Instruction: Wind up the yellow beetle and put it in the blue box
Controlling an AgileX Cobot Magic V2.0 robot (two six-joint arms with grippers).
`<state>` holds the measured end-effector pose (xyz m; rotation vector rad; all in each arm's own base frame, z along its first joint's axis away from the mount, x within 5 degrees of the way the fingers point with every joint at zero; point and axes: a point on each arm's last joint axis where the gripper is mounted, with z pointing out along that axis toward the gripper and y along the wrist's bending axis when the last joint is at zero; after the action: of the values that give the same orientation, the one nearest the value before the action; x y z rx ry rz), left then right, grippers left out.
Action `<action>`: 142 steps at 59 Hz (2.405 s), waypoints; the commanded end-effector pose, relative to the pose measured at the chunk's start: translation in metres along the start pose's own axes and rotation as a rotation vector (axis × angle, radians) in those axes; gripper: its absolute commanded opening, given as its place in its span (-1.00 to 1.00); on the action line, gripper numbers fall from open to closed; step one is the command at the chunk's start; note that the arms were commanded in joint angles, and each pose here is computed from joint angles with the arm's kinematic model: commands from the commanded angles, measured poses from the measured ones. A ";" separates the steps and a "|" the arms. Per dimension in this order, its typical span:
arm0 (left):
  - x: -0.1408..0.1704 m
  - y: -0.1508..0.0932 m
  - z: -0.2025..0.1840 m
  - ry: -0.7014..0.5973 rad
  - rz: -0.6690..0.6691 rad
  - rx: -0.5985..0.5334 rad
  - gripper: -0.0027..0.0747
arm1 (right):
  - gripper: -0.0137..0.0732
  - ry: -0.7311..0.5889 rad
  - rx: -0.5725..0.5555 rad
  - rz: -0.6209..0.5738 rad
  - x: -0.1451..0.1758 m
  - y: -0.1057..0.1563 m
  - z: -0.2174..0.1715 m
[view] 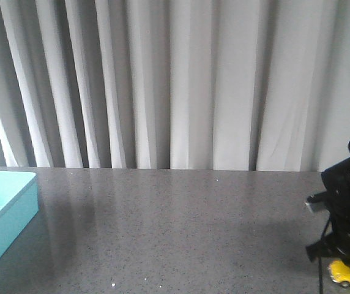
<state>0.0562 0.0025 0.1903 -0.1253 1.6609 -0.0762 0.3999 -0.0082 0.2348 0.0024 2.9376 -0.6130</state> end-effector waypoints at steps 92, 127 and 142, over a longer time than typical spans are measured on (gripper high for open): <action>-0.011 -0.003 -0.002 -0.085 -0.008 0.031 -0.95 | -0.31 -1.192 -0.467 0.189 0.311 -0.013 -0.101; -0.011 -0.003 -0.002 -0.085 -0.008 0.031 -0.95 | -0.31 -1.153 -0.474 0.177 0.312 -0.010 -0.096; -0.012 -0.003 -0.002 -0.090 -0.007 0.032 -0.95 | -0.31 -1.154 -0.474 0.177 0.312 -0.010 -0.096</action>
<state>0.0562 0.0025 0.1903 -0.1253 1.6609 -0.0762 0.0745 0.0131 0.2689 -0.1201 1.9321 0.1350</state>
